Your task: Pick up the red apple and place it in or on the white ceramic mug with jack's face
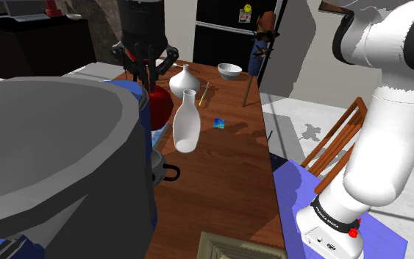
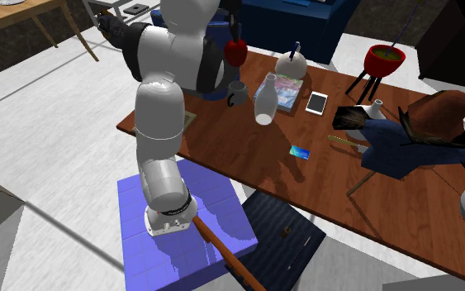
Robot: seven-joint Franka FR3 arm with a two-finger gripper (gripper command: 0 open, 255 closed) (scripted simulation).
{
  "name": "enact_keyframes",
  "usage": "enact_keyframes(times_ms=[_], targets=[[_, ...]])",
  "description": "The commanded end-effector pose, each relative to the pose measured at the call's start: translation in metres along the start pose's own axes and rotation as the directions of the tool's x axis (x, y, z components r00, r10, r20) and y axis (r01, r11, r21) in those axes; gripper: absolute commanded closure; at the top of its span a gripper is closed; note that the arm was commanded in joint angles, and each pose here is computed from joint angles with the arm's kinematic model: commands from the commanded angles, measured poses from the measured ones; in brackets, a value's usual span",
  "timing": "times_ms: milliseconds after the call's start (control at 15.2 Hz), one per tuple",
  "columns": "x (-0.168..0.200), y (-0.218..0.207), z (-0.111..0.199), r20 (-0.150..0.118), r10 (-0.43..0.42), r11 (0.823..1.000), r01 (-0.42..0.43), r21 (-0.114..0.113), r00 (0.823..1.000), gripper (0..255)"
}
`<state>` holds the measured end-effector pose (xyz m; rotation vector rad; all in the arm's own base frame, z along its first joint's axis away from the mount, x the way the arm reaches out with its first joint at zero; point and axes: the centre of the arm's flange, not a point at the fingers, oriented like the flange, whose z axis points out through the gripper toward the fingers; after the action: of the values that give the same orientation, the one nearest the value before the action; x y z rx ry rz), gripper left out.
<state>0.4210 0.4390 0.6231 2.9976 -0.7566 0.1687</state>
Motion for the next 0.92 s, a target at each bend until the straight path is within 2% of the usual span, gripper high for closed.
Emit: enact_keyframes(times_ms=[0, 858], targets=[[-0.001, -0.002, 0.011, -0.001, 0.001, 1.000, -0.001, 0.000, 1.000, 255], [-0.009, -0.003, 0.079, -0.001, 0.001, 1.000, -0.001, 0.000, 1.000, 255]])
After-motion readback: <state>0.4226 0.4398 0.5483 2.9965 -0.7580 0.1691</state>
